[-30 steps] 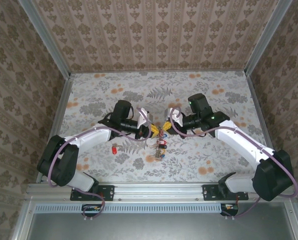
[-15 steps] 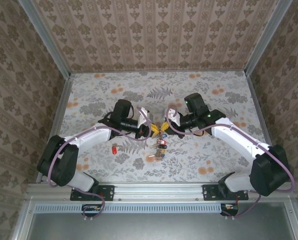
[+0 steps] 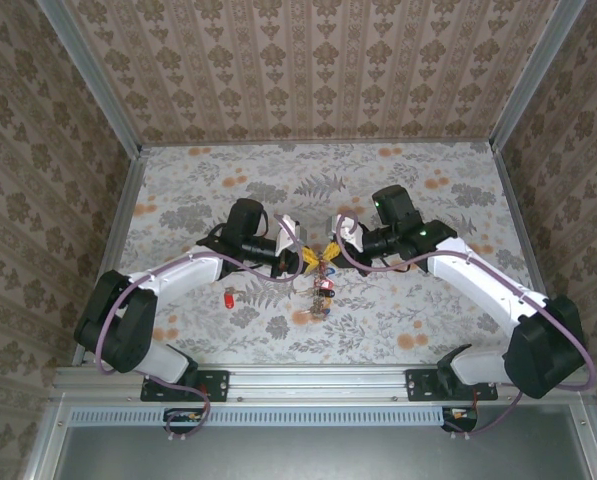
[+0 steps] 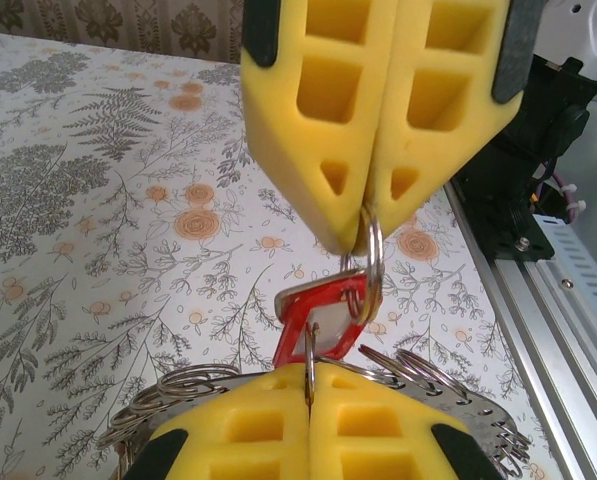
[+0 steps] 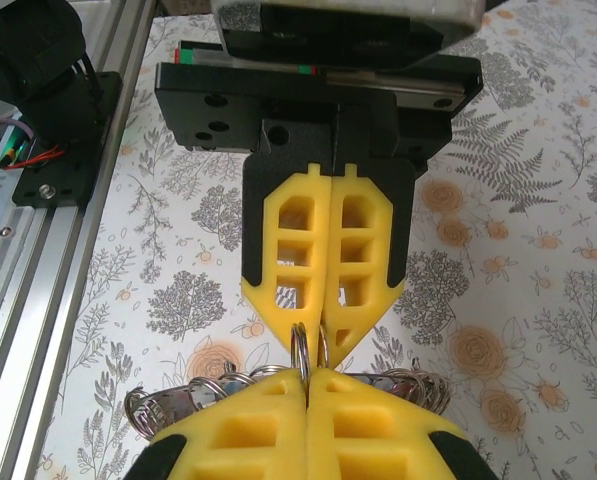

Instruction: Put the keys on the keyring

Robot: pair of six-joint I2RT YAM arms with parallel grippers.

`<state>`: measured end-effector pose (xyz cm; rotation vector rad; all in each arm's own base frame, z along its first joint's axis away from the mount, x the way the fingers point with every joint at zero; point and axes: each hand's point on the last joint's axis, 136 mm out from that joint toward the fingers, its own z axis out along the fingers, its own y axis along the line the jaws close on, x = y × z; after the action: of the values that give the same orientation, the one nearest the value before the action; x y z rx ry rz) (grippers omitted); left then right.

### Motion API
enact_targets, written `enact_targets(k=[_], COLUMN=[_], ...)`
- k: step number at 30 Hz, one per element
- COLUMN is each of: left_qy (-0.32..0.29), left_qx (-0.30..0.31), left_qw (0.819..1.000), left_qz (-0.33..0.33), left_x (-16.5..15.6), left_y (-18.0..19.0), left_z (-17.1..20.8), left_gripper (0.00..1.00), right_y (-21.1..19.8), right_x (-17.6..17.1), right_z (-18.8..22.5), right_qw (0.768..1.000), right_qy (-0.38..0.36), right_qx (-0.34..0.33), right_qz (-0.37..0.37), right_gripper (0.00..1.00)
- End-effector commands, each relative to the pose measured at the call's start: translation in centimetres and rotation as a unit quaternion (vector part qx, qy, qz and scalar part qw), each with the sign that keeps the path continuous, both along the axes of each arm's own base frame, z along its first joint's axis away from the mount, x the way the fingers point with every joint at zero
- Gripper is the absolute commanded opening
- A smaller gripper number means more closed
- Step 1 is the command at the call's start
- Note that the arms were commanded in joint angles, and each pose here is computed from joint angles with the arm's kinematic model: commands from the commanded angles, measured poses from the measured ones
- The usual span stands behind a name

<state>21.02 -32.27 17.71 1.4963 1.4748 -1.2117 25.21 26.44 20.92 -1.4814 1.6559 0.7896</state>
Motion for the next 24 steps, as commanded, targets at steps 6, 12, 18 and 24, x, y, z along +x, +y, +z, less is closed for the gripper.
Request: enact_targets(k=[6,12,18,24], left_qy=[-0.025,-0.025,-0.023,-0.023], left_qx=[-0.022,-0.026,-0.030,-0.025], left_qw=[0.999,0.999,0.999,0.999], left_qz=[-0.023,-0.029,-0.035,-0.032], left_x=[-0.3,-0.5,-0.7,-0.7], left_y=[-0.6,-0.6,-0.6,-0.6], left_z=[1.8,2.0,2.2,2.0], left_gripper=[0.00,0.00,0.00,0.00], right_y=[0.0,0.0,0.0,0.0], right_x=[0.2,0.3,0.7,0.3], right_z=[0.2,-0.5,-0.9,-0.2], right_qw=[1.000,1.000,1.000,1.000], right_qy=[-0.004,0.002,-0.001,-0.010], right_qx=[-0.002,-0.017,-0.028,-0.017], right_qz=[0.001,0.005,-0.001,0.001], right_gripper=[0.00,0.00,0.00,0.00])
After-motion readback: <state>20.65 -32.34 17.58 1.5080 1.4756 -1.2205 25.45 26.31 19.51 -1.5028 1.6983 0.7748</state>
